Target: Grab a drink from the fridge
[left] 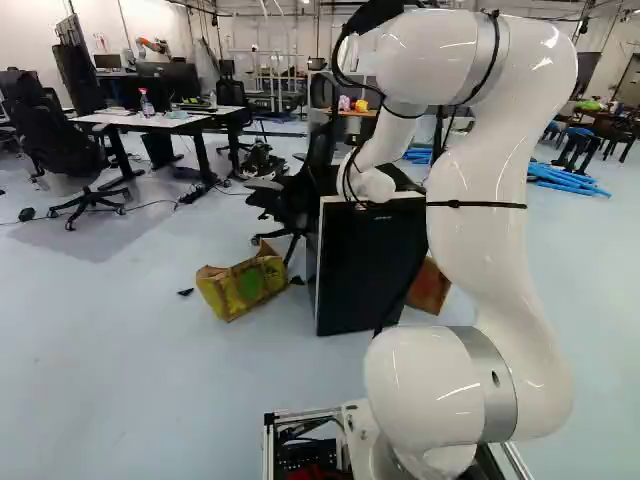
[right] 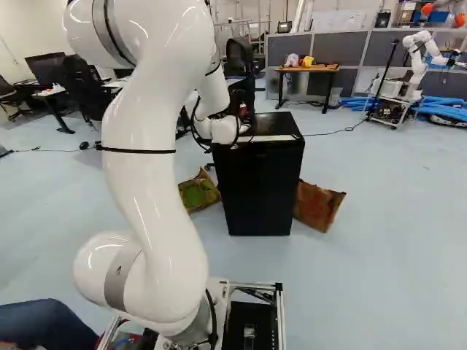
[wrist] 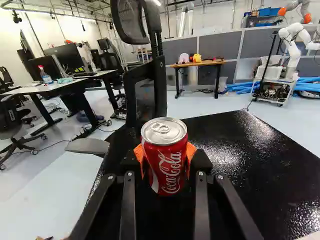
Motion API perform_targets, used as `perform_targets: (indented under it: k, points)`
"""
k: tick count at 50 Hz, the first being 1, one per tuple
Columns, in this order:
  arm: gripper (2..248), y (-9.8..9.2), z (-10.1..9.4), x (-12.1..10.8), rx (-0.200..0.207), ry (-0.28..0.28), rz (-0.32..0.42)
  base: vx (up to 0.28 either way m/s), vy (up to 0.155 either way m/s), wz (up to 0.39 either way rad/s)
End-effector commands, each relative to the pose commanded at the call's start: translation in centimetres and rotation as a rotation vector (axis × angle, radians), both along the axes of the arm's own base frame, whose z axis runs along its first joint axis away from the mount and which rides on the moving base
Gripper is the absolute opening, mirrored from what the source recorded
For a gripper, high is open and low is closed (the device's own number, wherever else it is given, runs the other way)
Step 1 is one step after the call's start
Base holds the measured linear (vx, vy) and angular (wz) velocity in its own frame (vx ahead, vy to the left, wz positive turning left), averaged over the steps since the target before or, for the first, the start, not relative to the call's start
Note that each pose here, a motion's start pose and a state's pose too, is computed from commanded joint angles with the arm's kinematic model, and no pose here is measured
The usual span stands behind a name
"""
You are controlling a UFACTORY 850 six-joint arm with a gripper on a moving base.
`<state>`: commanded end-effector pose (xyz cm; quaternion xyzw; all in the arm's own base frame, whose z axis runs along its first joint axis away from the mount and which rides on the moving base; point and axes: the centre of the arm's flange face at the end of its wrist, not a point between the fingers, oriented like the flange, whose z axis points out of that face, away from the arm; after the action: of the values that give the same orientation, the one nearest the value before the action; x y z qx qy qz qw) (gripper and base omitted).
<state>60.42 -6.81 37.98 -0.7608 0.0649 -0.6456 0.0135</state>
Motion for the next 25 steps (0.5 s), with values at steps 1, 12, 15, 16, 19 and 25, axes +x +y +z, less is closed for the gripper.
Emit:
perform_targets:
  k: [1, 12, 15, 16, 19, 25]
  points:
    - [100, 0.0, 0.11, -0.01, 0.0, -0.002, 0.0, 0.0, 0.0, 0.0]
    - [100, 0.0, 0.69, -0.03, -0.001, -0.011, 0.0, 0.0, 0.0, 0.0]
    - [100, 0.01, 0.69, -0.04, -0.001, -0.011, 0.0, 0.0, 0.0, 0.0]
    - [100, 0.01, 0.7, -0.05, -0.001, -0.011, 0.0, 0.0, 0.0, 0.0]
    - [100, 0.03, 0.71, -0.11, -0.002, -0.011, 0.0, 0.0, 0.0, 0.0]
    - [100, 0.11, 0.77, -0.32, -0.002, -0.009, 0.001, 0.0, 0.0, 0.0]
